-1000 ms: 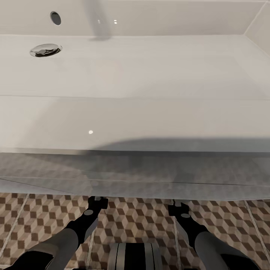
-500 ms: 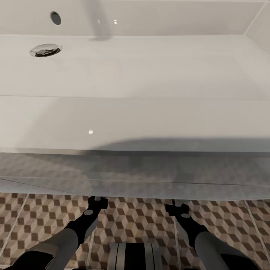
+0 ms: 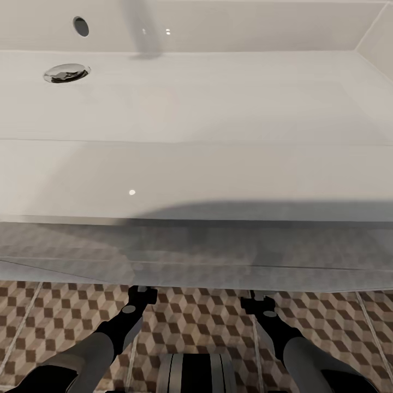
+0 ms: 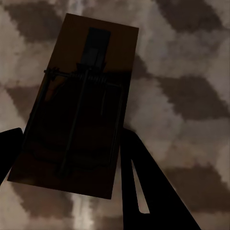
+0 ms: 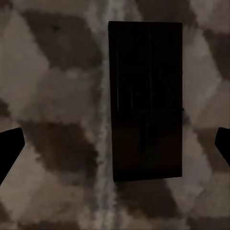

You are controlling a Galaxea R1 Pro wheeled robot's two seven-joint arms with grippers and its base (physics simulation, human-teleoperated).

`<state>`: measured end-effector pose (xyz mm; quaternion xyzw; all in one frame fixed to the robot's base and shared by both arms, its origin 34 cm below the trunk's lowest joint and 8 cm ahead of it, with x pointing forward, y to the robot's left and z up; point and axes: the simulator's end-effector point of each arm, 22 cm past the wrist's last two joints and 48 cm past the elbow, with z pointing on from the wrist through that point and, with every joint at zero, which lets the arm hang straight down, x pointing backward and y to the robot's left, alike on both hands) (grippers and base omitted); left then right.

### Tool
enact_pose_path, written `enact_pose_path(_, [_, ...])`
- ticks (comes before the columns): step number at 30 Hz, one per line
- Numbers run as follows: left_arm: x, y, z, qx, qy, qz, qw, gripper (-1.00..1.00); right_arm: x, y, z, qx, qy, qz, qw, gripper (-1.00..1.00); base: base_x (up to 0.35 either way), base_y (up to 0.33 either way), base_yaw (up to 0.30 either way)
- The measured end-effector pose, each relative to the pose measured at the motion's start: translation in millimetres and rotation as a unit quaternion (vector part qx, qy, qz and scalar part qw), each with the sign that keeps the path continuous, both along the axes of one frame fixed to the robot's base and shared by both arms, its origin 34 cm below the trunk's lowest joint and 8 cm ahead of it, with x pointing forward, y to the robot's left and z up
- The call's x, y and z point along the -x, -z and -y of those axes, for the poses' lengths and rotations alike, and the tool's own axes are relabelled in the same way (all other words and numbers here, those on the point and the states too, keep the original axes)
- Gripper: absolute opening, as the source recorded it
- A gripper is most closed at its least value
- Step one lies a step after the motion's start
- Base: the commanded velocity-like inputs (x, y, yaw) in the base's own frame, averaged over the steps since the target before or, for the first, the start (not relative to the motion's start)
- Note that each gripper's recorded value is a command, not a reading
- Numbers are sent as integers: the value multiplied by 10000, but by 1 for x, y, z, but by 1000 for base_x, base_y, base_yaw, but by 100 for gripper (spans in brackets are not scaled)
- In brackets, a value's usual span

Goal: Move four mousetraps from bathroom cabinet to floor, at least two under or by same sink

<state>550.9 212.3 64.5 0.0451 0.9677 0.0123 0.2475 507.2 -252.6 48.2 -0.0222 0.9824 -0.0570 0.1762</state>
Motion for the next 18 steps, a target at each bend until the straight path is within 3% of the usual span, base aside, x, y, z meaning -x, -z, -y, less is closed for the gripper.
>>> enact_pose_path(18, [13,6,-2,-11,-15,-196,9998,-100,0,0,1,3,0,0,10000,100,0,0,0])
